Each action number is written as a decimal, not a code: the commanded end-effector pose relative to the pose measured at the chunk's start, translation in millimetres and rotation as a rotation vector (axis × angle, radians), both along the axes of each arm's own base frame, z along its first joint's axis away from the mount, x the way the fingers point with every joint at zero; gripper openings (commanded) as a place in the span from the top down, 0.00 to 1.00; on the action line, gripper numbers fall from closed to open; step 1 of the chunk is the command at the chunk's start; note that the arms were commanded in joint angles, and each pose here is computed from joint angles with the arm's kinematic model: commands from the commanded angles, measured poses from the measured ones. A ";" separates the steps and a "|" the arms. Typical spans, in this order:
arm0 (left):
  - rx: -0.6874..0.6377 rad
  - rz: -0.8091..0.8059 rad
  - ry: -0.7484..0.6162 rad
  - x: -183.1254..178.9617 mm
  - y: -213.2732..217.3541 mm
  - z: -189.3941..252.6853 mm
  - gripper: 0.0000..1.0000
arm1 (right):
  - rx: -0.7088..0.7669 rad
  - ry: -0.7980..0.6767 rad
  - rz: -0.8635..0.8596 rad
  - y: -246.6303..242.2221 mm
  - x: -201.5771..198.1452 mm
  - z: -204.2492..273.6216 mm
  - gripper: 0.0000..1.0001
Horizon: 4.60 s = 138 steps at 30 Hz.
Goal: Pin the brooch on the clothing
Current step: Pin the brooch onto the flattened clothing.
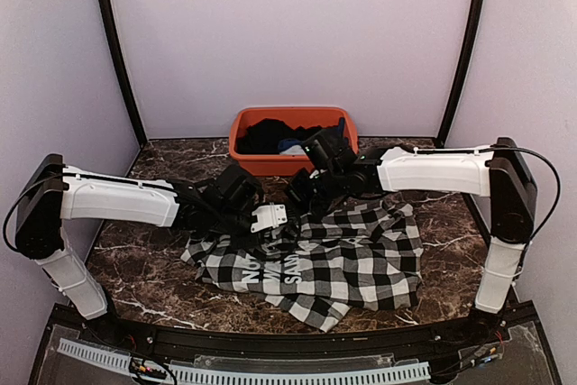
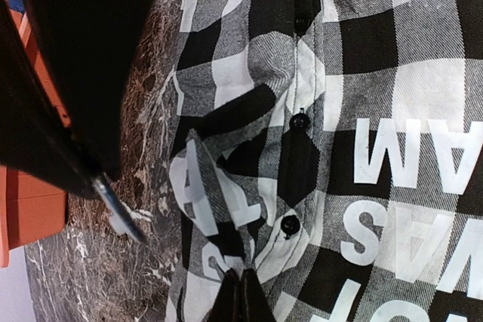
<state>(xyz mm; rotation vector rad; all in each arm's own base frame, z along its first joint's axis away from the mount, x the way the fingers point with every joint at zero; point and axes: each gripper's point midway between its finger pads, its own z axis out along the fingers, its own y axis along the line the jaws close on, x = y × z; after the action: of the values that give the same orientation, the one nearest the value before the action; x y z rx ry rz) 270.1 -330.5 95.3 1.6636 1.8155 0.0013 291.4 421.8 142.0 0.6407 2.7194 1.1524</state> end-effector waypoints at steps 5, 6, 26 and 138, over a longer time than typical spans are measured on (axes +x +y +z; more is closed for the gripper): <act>-0.024 0.020 -0.059 5.1 0.9 16.9 0.99 | -0.102 0.070 0.071 -8.1 -14.5 -38.5 1.00; -0.023 0.023 -0.063 6.0 1.1 17.4 0.99 | -0.105 0.070 0.071 -9.1 -15.1 -39.5 1.00; -0.047 0.032 -0.078 7.8 -0.6 23.1 0.99 | -0.080 0.135 0.144 1.6 -34.8 -56.5 1.00; -0.143 0.067 0.017 -22.9 8.0 43.2 0.99 | 0.264 0.193 0.057 29.6 -32.8 -26.0 1.00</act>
<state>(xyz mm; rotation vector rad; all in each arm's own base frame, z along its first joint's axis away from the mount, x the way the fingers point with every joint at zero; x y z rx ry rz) 256.2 -315.6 130.7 1.4871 1.8814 -0.0564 254.2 445.2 115.5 0.7752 2.7881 1.5455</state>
